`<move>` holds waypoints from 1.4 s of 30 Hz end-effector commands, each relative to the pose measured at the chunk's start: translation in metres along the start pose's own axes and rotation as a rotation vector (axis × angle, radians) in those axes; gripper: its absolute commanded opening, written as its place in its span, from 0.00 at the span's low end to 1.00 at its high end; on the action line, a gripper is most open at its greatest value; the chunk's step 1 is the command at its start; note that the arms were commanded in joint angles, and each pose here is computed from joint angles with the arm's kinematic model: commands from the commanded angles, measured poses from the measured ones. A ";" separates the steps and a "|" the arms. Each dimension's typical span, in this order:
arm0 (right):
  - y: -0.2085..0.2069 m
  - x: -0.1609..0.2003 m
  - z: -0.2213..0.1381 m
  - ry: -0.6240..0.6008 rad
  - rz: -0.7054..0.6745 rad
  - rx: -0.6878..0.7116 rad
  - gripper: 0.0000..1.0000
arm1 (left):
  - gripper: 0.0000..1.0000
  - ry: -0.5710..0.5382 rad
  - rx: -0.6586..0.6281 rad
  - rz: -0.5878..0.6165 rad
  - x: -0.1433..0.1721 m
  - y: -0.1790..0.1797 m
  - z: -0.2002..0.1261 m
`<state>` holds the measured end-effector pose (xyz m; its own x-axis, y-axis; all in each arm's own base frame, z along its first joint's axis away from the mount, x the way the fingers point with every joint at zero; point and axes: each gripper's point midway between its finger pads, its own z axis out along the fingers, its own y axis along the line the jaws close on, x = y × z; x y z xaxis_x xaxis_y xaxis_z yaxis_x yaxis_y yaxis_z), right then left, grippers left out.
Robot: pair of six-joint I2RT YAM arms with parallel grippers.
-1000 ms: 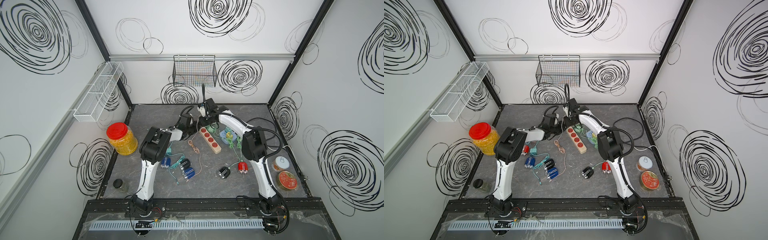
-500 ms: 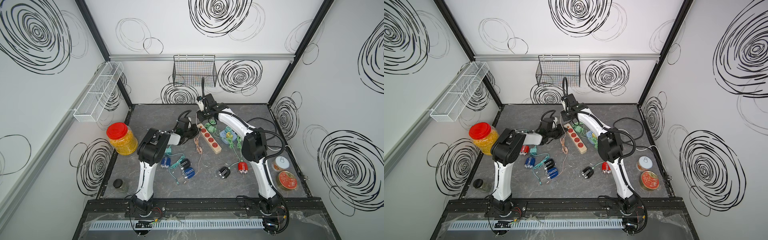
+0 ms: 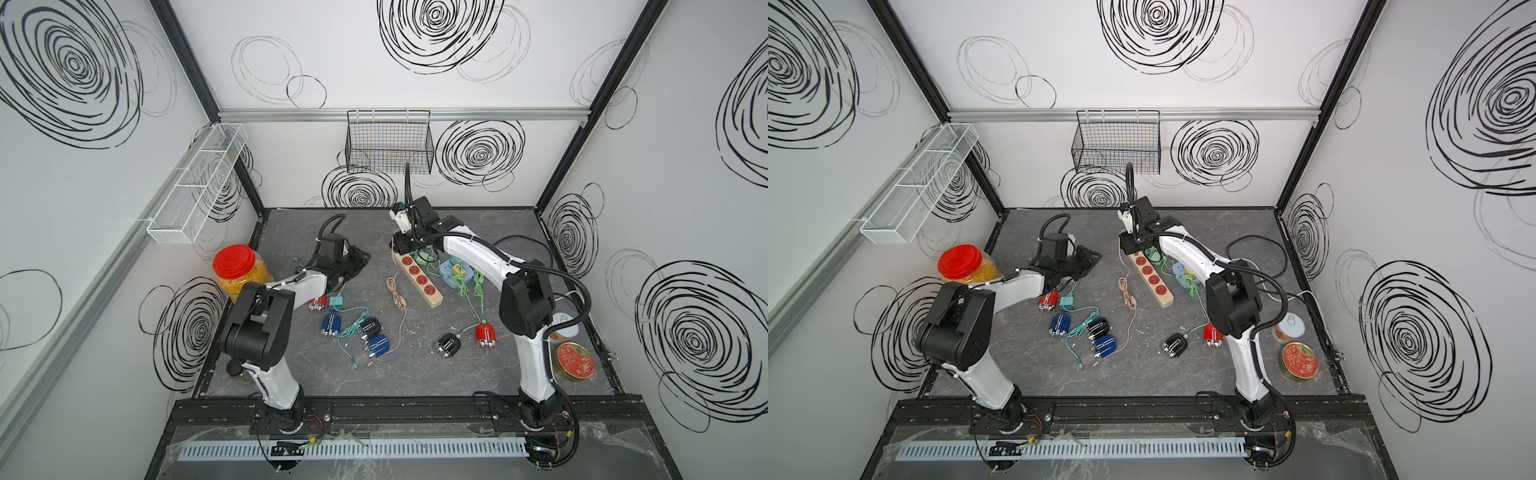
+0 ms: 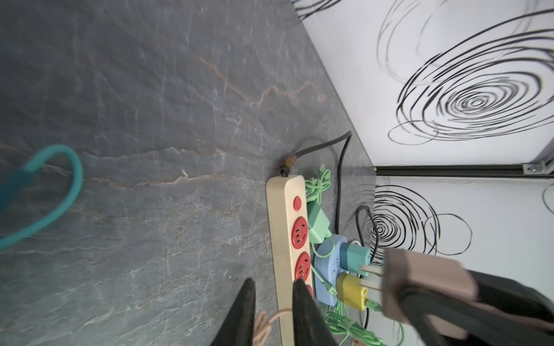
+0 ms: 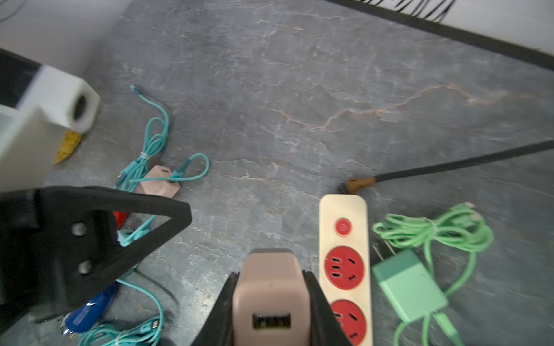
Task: Unplug the electric shaver
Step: Remove the plug from the socket, then place the plug at the center of the board.
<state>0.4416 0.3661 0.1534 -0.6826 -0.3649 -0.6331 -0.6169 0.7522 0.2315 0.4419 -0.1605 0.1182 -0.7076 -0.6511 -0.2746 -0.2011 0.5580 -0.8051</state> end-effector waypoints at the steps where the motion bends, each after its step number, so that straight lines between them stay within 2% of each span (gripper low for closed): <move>1: 0.027 -0.008 0.023 -0.002 0.018 -0.142 0.18 | 0.27 -0.022 -0.013 0.052 -0.001 -0.001 -0.017; 6: 0.046 -0.009 0.062 0.049 0.073 -0.258 0.18 | 0.29 -0.038 -0.016 0.116 0.001 -0.008 -0.037; 8: 0.050 -0.008 0.076 0.062 0.093 -0.282 0.18 | 0.33 -0.045 -0.021 0.137 0.003 -0.008 -0.044; 13: 0.035 0.000 0.097 0.079 0.170 -0.278 0.18 | 0.63 -0.049 -0.020 0.166 0.011 -0.009 -0.057; 15: 0.030 0.006 0.103 0.097 0.209 -0.312 0.18 | 0.69 -0.049 -0.019 0.180 0.015 -0.008 -0.061; 23: 0.040 0.027 0.125 0.150 0.258 -0.372 0.18 | 0.75 -0.041 -0.019 0.201 0.023 -0.007 -0.069; 26: 0.042 0.031 0.131 0.165 0.261 -0.361 0.19 | 0.81 -0.039 -0.021 0.206 0.025 -0.008 -0.070; 29: 0.028 0.038 0.135 0.184 0.281 -0.300 0.26 | 0.83 -0.042 -0.022 0.209 0.025 -0.008 -0.073; 34: 0.014 0.051 0.139 0.221 0.297 -0.261 0.30 | 0.84 -0.050 -0.022 0.217 0.024 -0.011 -0.078; 39: 0.014 0.055 0.136 0.238 0.288 -0.241 0.51 | 0.90 -0.056 -0.030 0.217 0.023 -0.012 -0.080; 42: 0.010 0.054 0.131 0.242 0.287 -0.221 0.57 | 0.93 -0.069 -0.049 0.217 0.021 -0.009 -0.082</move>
<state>0.4543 0.4395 0.0364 -0.8778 -0.2841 -0.3857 -0.4698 0.6680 0.5772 0.3737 -0.1407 0.1563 -0.7087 -0.5476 -0.4449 -0.0907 0.6961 -0.7122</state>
